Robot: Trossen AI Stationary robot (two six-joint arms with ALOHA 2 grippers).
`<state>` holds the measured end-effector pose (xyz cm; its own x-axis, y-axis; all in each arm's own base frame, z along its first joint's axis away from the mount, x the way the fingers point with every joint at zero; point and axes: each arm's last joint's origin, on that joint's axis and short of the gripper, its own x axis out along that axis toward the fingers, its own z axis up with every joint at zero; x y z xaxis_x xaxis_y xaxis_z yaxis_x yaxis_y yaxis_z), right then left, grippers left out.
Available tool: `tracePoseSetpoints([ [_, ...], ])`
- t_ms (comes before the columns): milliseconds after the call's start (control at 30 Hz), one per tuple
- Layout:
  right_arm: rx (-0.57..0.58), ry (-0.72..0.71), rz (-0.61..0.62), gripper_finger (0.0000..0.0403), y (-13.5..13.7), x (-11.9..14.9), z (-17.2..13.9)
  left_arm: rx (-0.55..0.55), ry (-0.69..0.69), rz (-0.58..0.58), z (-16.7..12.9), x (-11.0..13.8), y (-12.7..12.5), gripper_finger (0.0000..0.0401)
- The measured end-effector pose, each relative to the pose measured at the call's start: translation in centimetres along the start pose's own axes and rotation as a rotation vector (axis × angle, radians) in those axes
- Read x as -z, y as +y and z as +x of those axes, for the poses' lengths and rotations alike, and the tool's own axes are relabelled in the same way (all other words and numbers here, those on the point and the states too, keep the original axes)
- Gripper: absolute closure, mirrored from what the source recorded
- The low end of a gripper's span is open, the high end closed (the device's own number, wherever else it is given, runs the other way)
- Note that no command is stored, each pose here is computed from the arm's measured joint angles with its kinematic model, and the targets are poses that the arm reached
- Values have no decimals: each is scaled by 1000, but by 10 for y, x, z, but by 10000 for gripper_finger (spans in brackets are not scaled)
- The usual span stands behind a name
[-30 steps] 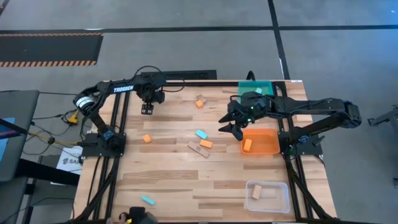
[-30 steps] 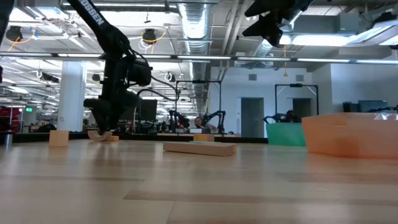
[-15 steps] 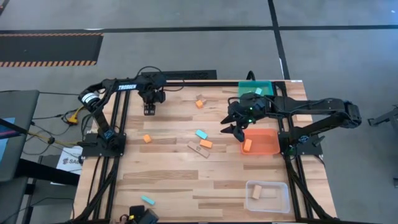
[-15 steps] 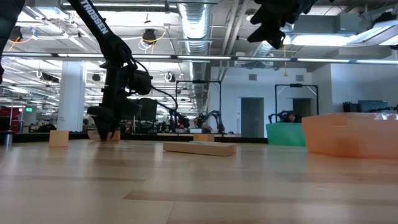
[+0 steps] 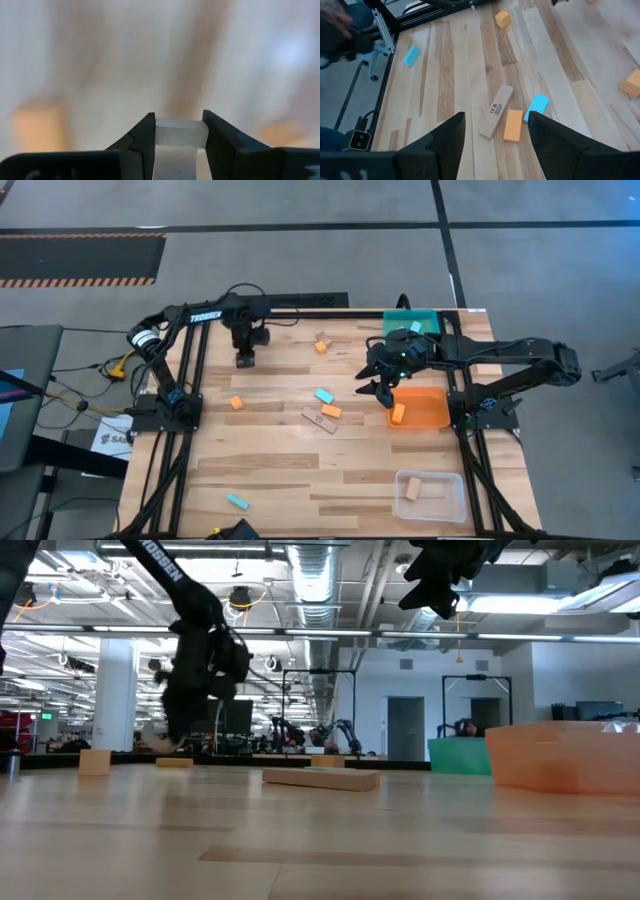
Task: Sort & place blocks by color
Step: Put the brown block into the transparent bin
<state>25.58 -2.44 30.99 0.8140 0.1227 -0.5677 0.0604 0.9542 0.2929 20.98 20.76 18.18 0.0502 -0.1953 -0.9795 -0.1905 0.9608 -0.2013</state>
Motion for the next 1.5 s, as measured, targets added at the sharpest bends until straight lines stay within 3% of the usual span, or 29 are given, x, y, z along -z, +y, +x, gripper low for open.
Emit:
tracePoseSetpoints([
  [67, 0, -1, 0, 163, 0, 0, 0, 134, -128, -18, -13, -11, -5, 300],
  [233, 0, -2, 17, 163, 0, 0, 0, 591, -542, -32, -33, -45, -21, 300],
  [333, -5, 4, 60, 163, 1, 0, 0, 721, -649, 47, -37, -69, -40, 300],
  [533, -30, 81, 177, 163, 11, 9, 1, 716, -721, 290, -35, -108, -99, 300],
  [700, -53, 174, 268, 163, 30, 21, 0, 645, -829, 484, -36, -130, -147, 300],
  [967, -3, 233, 460, 163, 79, 45, -12, 624, -937, 673, -37, -141, -204, 300],
  [1100, 18, 218, 545, 163, 107, 60, -18, 530, -974, 746, -32, -140, -238, 300],
  [1333, 47, 153, 632, 163, 146, 86, -35, 308, -1091, 734, -22, -136, -302, 300],
  [1500, -2, 161, 609, 163, 164, 99, -46, 409, -1214, 598, -2, -148, -330, 300],
])
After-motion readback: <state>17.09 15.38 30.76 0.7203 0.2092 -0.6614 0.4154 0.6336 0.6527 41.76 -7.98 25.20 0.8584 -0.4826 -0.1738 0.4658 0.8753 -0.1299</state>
